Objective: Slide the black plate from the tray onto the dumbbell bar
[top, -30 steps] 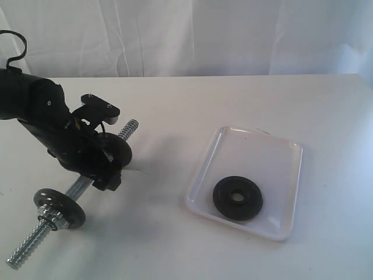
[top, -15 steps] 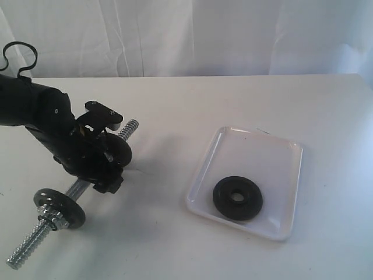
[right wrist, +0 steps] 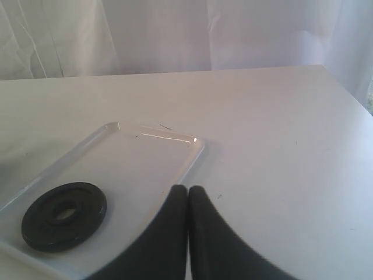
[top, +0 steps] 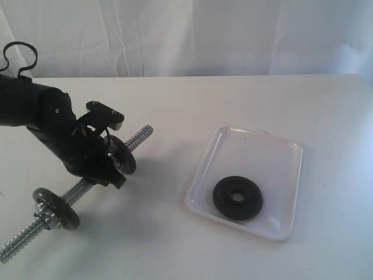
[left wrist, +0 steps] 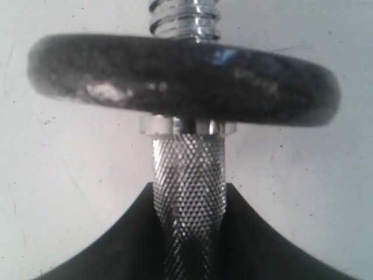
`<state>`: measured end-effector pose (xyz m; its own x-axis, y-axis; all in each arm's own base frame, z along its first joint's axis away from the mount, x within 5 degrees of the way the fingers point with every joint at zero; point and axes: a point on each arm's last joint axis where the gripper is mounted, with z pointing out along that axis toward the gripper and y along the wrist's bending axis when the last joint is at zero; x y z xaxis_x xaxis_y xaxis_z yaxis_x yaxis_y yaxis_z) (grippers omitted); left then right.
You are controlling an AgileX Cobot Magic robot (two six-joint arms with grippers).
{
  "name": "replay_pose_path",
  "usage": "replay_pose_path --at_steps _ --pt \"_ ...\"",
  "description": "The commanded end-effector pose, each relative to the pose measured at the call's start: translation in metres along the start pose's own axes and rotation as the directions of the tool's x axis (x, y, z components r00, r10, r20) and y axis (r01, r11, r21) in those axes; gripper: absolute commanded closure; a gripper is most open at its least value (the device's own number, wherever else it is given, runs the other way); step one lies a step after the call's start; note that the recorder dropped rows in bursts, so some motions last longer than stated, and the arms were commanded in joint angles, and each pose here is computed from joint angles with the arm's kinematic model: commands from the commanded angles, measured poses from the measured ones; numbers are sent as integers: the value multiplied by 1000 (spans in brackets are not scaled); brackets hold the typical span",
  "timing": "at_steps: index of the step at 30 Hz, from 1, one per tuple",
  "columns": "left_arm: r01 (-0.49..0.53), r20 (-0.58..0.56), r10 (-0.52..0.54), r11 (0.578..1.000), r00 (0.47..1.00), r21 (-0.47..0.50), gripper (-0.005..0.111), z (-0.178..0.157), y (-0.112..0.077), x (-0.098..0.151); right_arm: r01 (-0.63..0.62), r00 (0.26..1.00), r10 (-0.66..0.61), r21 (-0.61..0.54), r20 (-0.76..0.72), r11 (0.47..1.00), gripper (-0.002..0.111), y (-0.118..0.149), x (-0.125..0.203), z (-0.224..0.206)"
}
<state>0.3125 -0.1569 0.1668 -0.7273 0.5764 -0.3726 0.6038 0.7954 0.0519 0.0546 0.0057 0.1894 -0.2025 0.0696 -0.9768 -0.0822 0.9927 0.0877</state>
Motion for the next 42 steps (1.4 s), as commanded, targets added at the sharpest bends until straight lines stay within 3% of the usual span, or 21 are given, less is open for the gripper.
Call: replay_pose_path --at_steps 1,9,22,32,42 --pt "-12 -12 12 1000 1000 -2 107 -2 -1 1 -3 1000 3 -6 9 1000 108 0 1 0" --pt "-7 -23 7 1000 1000 3 107 -6 -1 1 -3 1000 3 -6 9 1000 108 0 1 0" --pt "43 52 -45 999 998 34 107 -44 -6 -3 -3 1000 3 -6 9 1000 108 0 1 0" --pt "-142 9 142 986 990 87 107 -47 -41 -2 -3 1000 3 -6 9 1000 108 0 1 0" --pt "-156 -51 163 981 985 114 107 -47 -47 4 -3 1000 3 -6 9 1000 108 0 1 0"
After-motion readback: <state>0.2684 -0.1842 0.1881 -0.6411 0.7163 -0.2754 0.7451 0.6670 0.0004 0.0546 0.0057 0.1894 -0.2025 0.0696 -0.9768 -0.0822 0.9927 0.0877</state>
